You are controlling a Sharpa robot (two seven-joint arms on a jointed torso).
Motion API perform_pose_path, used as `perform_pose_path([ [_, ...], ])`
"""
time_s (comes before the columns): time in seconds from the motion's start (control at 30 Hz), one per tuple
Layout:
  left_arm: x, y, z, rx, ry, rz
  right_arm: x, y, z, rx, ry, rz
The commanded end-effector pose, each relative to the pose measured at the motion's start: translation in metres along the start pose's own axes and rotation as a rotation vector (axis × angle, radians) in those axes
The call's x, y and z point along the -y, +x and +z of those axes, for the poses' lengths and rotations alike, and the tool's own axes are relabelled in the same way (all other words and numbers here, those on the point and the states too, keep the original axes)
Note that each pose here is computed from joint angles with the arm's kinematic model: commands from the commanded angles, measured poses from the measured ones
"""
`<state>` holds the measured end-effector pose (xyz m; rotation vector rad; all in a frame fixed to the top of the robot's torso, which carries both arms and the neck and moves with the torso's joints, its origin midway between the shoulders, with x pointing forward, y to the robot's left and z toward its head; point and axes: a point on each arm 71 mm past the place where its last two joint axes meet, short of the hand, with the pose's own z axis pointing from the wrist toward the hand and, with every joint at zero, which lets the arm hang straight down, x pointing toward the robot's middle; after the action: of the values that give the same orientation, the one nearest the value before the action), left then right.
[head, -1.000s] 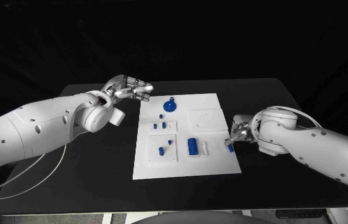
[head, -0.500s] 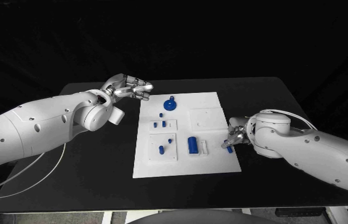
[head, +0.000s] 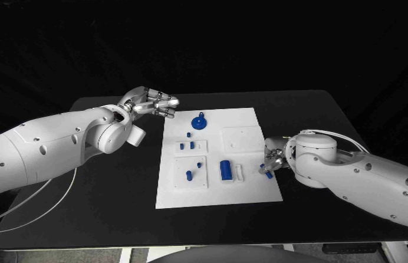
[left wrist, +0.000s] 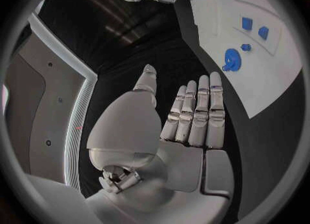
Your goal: Assemble the parts on the task board
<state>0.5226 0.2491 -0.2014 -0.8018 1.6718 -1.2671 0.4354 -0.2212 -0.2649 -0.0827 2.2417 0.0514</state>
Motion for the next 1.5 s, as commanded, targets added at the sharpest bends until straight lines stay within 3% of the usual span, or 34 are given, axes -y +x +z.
perform_pose_path([
  [0.03,0.0007,0.0022,0.0001,-0.018,0.004,0.001,0.009,0.022,0.005,-0.079,0.065,-0.055],
  [0.67,0.0001,0.0018,-0.0003,-0.02,0.0,0.004,0.008,0.024,0.003,-0.117,0.015,0.325],
  [1.17,-0.0002,0.002,-0.0006,-0.025,-0.004,0.006,-0.005,0.014,-0.006,-0.083,-0.049,0.63],
  [1.5,-0.0003,0.0023,-0.0006,-0.026,-0.005,0.007,-0.009,0.01,-0.007,-0.08,-0.064,0.685],
])
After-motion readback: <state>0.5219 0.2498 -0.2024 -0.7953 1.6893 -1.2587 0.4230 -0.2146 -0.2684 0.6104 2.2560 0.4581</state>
